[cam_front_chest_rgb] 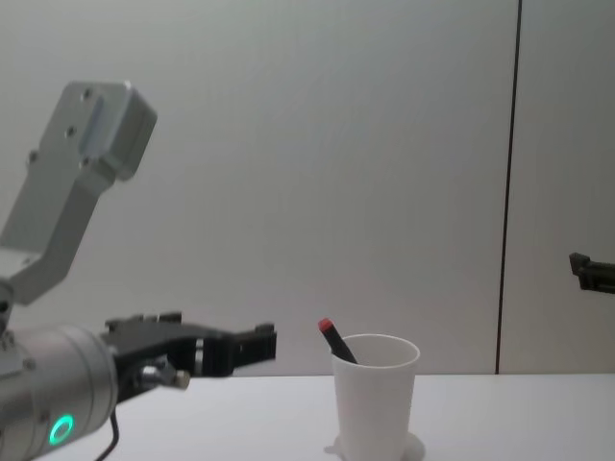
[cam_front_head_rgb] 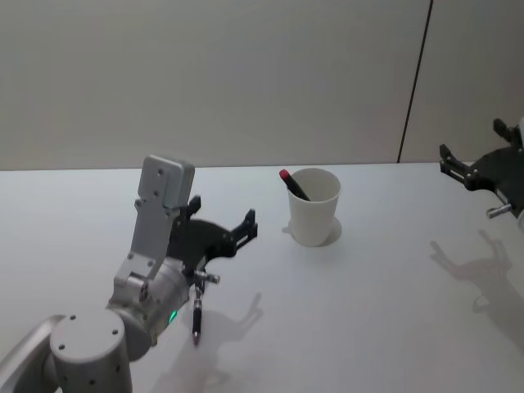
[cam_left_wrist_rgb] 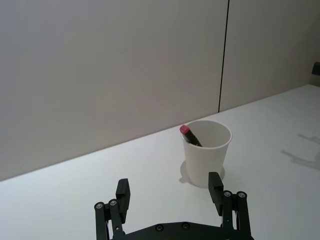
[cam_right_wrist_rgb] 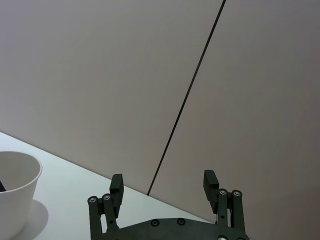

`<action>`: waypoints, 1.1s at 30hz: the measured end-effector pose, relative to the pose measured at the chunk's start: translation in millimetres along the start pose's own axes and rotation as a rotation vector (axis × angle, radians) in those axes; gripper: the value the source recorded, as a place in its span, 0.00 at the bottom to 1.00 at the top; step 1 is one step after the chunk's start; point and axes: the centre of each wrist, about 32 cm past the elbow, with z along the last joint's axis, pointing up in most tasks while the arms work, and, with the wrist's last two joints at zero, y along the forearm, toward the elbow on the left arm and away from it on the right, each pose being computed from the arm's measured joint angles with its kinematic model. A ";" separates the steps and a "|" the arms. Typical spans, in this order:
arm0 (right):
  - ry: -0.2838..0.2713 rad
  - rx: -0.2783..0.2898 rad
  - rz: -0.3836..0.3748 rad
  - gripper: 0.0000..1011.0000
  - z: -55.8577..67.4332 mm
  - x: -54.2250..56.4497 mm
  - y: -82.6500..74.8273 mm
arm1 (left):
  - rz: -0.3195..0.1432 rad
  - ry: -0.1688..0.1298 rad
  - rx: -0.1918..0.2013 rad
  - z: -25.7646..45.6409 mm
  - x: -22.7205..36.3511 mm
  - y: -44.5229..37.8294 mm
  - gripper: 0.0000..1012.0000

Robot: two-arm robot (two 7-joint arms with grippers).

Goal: Place the pen into the pen holder.

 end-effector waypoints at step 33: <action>0.000 0.000 0.000 0.99 0.0 0.0 0.0 | 0.053 0.031 0.308 -17.7 6.4 9.0 0.99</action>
